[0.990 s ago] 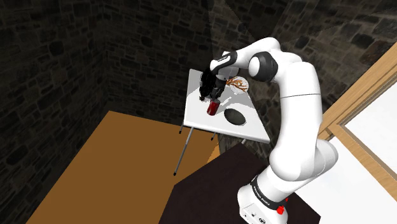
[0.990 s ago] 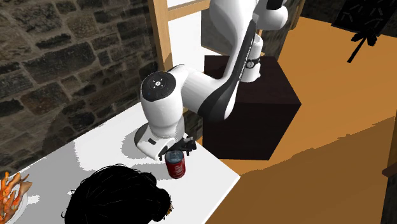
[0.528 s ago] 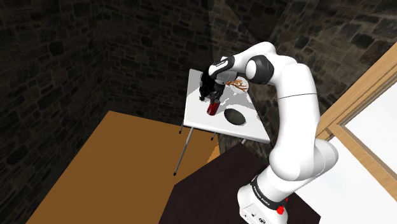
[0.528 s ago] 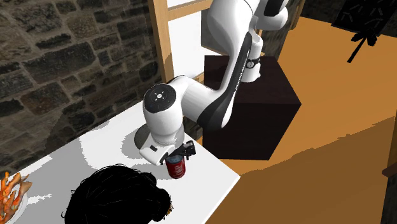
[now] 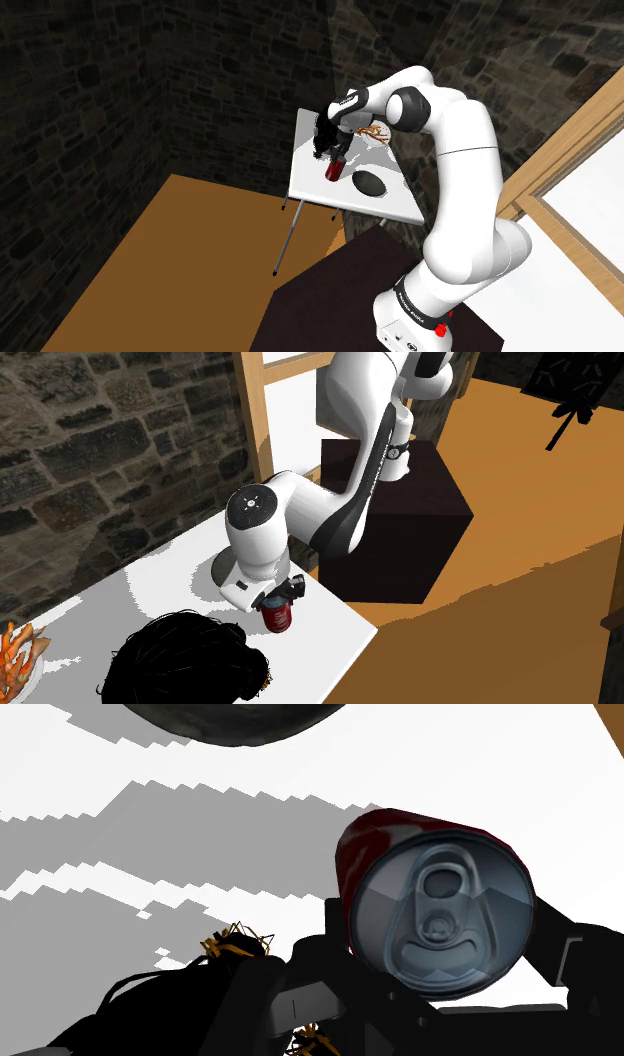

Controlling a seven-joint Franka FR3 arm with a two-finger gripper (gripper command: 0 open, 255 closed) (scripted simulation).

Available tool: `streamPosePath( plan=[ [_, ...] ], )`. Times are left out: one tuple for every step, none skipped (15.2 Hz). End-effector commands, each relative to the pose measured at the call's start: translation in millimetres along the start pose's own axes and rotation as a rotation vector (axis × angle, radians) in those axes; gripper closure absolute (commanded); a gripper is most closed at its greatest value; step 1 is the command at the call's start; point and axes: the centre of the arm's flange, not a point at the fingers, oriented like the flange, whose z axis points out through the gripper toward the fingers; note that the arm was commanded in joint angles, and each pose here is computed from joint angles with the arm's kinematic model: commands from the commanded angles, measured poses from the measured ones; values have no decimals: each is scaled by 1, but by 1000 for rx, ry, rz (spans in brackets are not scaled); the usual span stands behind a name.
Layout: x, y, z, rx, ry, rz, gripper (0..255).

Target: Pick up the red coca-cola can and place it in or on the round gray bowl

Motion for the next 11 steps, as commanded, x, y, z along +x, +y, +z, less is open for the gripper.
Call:
streamPosePath(
  plan=[
    [0,0,1,0,-1,0,255],
    [0,0,1,0,-1,0,255],
    [0,0,1,0,-1,0,255],
    [0,0,1,0,-1,0,255],
    [0,0,1,0,-1,0,255],
    [0,0,1,0,-1,0,255],
    [0,0,1,0,-1,0,255],
    [0,0,0,0,-1,0,255],
    [-1,0,-5,0,-1,0,255],
    [-1,0,-10,0,-1,0,255],
    [-2,0,-15,0,-1,0,255]
  ],
)
